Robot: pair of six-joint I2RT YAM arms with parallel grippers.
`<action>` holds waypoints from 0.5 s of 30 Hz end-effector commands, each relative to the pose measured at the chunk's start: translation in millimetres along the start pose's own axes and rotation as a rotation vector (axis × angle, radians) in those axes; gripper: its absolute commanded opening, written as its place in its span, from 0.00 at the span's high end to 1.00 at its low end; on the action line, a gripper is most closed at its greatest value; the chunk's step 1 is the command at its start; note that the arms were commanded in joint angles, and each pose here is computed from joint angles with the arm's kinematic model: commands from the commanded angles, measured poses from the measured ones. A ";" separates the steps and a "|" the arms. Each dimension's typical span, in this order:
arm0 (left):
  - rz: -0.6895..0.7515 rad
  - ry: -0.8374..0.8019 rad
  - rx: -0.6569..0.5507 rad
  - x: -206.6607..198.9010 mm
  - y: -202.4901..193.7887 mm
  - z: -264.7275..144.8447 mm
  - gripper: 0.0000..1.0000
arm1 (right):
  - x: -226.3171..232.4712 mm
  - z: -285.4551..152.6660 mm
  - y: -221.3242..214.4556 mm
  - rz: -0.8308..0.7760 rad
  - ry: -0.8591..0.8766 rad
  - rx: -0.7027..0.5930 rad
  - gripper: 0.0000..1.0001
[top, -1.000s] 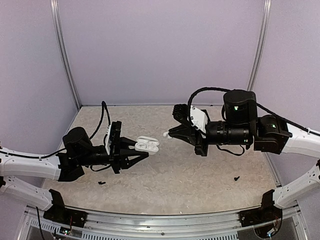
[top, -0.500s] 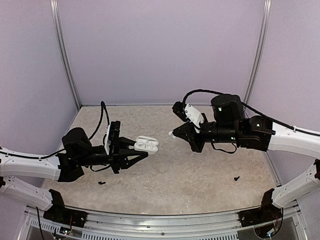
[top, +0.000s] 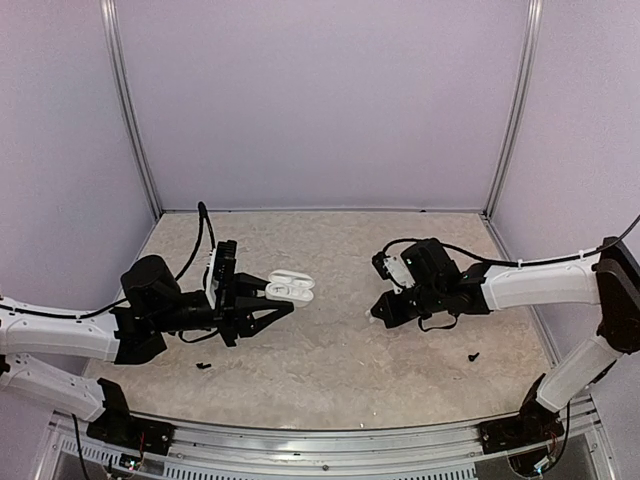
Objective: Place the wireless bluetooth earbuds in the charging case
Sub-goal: Place the right earbud at the center of the board.
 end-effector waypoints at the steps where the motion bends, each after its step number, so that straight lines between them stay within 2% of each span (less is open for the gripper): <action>1: 0.020 0.012 -0.046 0.3 9.3 -3.4 0.88 | -19.5 8.0 -5.2 0.221 -0.032 -0.045 1.00; 9: 0.017 0.010 -0.045 1.2 7.4 -3.4 0.88 | -36.7 13.8 -26.5 0.505 -0.090 -0.104 1.00; 15: 0.018 0.015 -0.046 1.1 6.9 -5.2 0.88 | -38.5 17.6 -35.1 0.588 -0.078 -0.099 1.00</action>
Point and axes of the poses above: each gripper's point midway between its finger pads, its own z axis out along the fingers, its own x axis along the line the jaws close on, y = z × x, the point moved 7 cm from there along -z, back along the fingers, and after that the axes turned 3 degrees about -z, right-handed, at the moved point
